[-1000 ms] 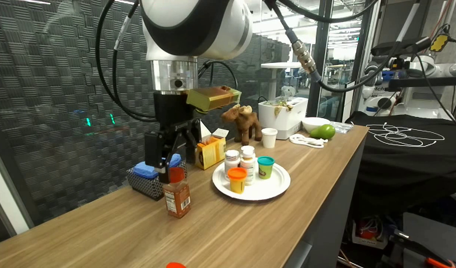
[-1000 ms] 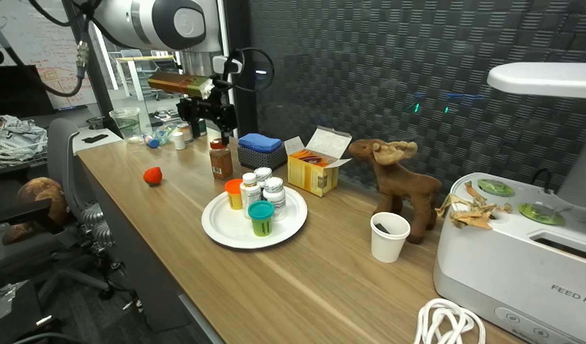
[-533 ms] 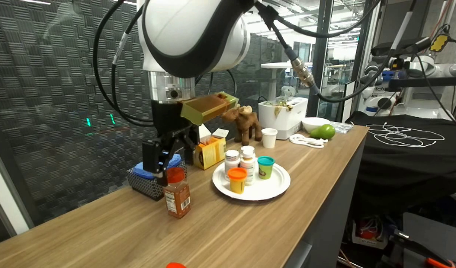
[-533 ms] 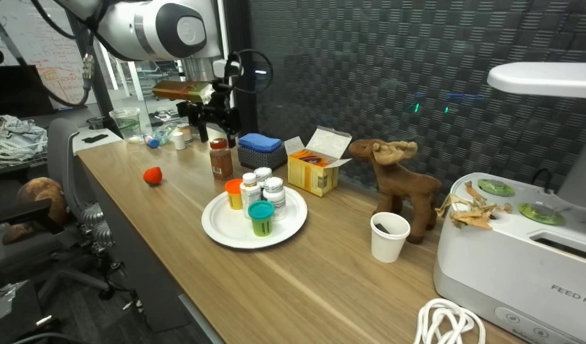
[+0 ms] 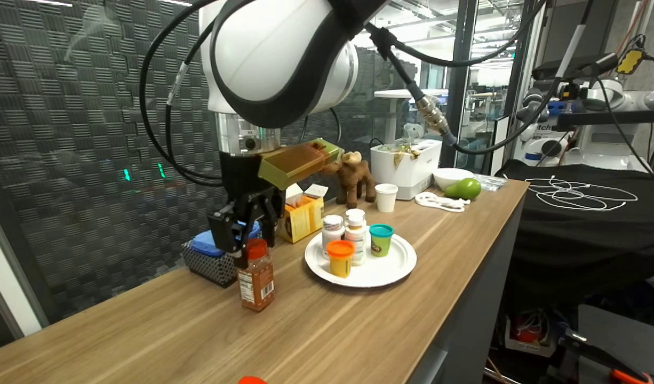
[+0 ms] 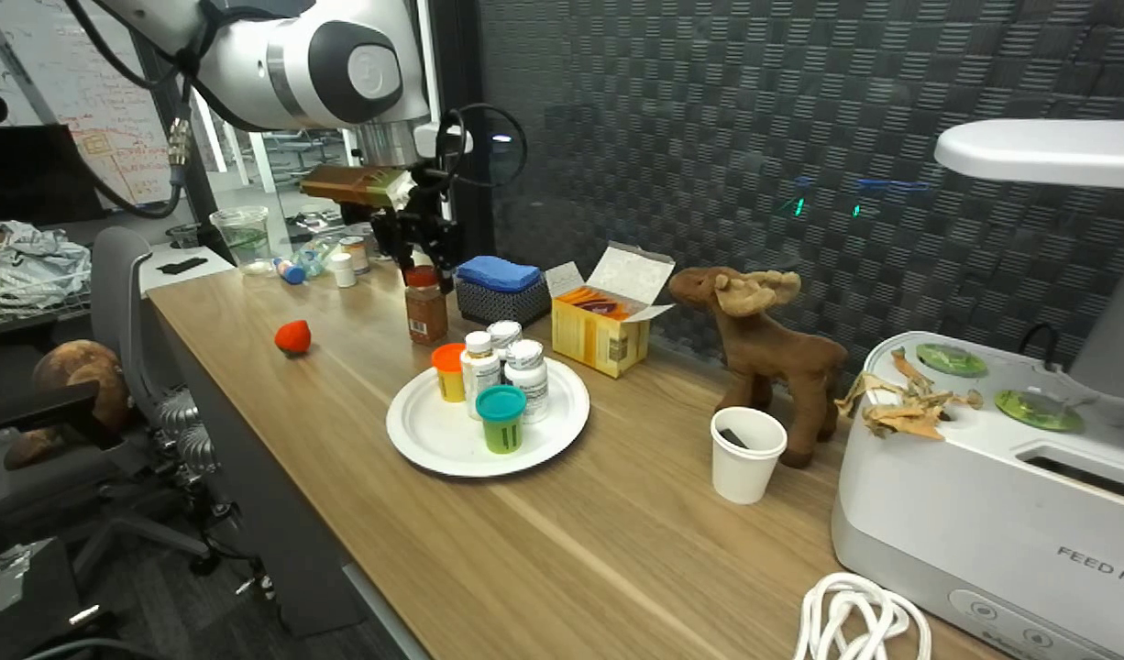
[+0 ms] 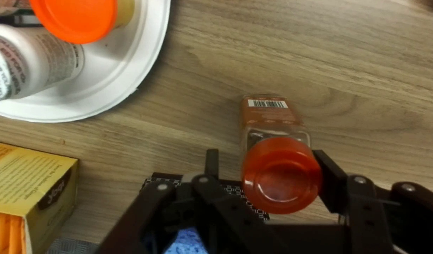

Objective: Put the containers and strawberry toy on the white plate

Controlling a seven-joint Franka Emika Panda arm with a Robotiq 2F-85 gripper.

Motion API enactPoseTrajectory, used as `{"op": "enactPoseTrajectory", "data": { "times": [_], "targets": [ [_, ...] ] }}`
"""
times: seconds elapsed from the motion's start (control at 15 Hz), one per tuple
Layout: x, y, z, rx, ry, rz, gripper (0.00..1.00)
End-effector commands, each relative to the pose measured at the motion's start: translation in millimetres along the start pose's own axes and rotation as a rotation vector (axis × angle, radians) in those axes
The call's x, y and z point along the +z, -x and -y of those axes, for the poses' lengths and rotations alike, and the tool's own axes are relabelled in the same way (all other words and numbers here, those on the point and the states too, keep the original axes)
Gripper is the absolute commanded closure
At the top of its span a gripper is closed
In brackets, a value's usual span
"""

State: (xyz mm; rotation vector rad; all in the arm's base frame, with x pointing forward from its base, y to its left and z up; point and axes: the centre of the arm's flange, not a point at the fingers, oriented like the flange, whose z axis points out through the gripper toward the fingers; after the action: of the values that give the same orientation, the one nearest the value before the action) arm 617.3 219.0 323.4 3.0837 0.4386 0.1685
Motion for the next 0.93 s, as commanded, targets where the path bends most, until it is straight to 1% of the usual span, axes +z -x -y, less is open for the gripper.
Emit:
{"op": "enactPoseTrajectory", "data": {
  "times": [0.0, 0.13, 0.27, 0.53, 0.73, 0.87],
  "targets": [
    [-7.0, -4.3, 2.0, 0.007, 0.007, -0.027, 0.63],
    [-9.2, -3.4, 1.9, 0.0, 0.002, -0.016, 0.76],
    [-12.0, -2.9, 0.5, 0.005, -0.001, 0.009, 0.76],
    [-29.7, -5.8, -11.8, 0.052, 0.035, 0.052, 0.76],
    [-57.6, -8.1, -30.3, 0.099, 0.08, 0.043, 0.76],
    [-82.0, -7.4, -44.3, 0.129, 0.103, 0.022, 0.76]
  ]
}}
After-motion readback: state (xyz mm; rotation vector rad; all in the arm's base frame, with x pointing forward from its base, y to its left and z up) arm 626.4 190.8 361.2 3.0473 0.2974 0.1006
